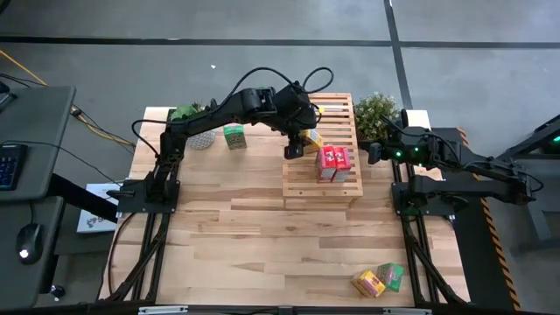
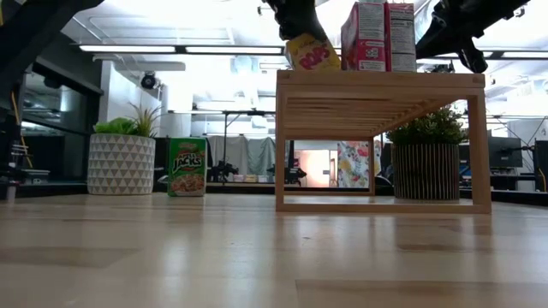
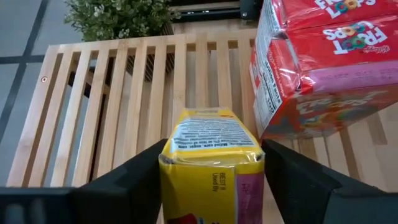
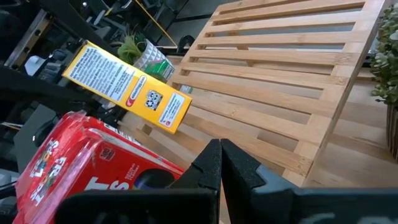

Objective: Stack cereal on shelf
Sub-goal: Put the top yellow cereal box on the shelf

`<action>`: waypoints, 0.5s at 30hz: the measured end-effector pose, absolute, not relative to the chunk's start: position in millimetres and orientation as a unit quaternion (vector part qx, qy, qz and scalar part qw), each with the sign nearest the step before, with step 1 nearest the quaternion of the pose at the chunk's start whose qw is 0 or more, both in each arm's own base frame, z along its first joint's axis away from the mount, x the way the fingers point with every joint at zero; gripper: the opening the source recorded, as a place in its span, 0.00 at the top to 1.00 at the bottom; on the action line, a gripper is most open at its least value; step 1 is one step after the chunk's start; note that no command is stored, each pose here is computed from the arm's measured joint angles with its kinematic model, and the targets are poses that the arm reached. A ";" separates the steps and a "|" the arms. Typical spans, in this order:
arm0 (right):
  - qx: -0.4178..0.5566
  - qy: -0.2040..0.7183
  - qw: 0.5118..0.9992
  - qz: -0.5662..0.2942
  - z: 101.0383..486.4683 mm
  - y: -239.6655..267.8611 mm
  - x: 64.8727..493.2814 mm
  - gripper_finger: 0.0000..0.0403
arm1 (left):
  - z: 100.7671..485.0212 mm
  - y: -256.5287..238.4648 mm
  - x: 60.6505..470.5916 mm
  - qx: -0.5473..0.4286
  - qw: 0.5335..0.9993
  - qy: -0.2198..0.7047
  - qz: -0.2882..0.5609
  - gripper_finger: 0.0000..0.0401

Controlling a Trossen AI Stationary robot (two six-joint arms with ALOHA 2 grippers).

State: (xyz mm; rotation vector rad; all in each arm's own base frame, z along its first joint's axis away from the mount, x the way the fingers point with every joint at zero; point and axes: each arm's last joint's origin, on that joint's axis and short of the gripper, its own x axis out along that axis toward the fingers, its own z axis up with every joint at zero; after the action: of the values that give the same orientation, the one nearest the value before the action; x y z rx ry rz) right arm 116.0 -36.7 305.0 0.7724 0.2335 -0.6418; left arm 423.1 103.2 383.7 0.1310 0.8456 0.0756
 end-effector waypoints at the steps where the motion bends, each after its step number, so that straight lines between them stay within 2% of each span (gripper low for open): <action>1: 0.369 0.111 0.870 -0.307 305.0 -36.8 116.0 1.00 | 384.0 103.4 423.3 0.065 0.910 0.408 0.037 0.39; 15: 0.369 0.111 0.870 -0.307 305.0 -36.7 116.0 1.00 | 398.1 105.0 429.4 0.094 0.934 0.343 0.041 0.38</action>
State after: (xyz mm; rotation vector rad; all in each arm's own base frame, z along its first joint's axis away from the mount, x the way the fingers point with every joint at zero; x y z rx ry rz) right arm 116.0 -36.7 305.0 0.7722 0.2329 -0.6424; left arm 429.4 105.0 398.1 0.1919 0.7012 0.0838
